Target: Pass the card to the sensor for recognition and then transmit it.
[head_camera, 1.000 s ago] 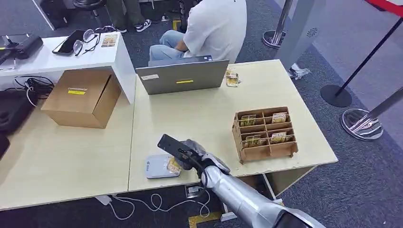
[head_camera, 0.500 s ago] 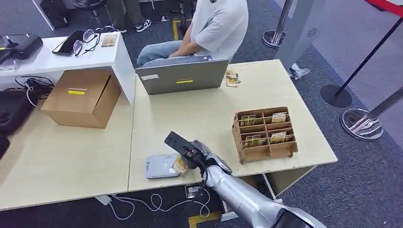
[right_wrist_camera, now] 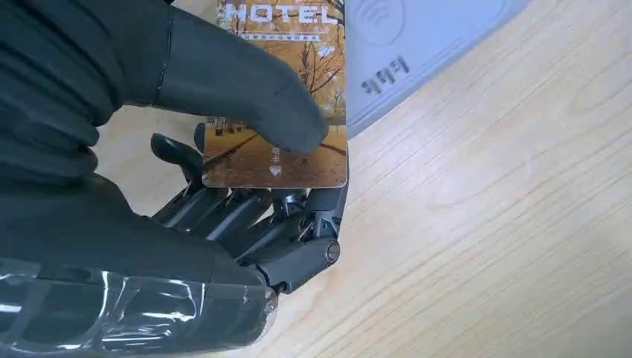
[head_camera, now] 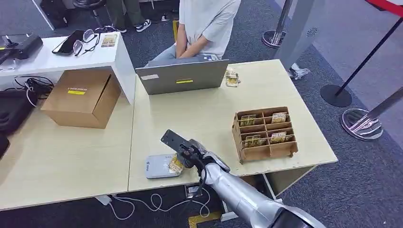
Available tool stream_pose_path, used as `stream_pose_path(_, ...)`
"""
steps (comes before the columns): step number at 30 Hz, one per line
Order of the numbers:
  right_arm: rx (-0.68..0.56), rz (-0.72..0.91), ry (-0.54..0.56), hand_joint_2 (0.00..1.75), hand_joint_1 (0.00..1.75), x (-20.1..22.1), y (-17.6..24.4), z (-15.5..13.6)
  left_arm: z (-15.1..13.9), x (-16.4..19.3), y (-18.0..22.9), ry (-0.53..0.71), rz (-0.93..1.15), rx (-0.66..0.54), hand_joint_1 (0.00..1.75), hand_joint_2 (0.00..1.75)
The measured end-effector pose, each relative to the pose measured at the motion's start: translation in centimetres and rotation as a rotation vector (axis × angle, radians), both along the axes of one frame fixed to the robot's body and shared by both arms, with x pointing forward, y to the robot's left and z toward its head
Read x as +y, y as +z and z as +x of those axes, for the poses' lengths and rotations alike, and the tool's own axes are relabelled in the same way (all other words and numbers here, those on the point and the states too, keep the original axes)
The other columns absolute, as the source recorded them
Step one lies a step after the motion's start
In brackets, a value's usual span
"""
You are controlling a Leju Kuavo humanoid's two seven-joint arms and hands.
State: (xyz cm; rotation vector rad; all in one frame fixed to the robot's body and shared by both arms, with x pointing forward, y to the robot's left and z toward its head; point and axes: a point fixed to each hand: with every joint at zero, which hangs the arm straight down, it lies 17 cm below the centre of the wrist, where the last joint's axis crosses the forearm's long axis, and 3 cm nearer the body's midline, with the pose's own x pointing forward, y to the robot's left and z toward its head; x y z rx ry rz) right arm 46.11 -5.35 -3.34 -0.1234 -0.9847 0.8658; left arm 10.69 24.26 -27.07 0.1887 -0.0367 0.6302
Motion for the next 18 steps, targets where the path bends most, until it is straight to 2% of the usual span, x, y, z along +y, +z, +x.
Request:
stream_pose_path(8, 0.008, 0.025, 0.031, 1.75, 1.75, 2.1, 0.7, -0.5, 0.4, -0.2, 0.1, -0.012, 0.001, 0.010, 0.00, 0.00)
stream_pose_path(18, 0.009, -0.002, -0.027, 1.75, 1.75, 1.3, 0.3, -0.3, 1.5, -0.5, 0.4, -0.031, 0.007, -0.021, 0.00, 0.00)
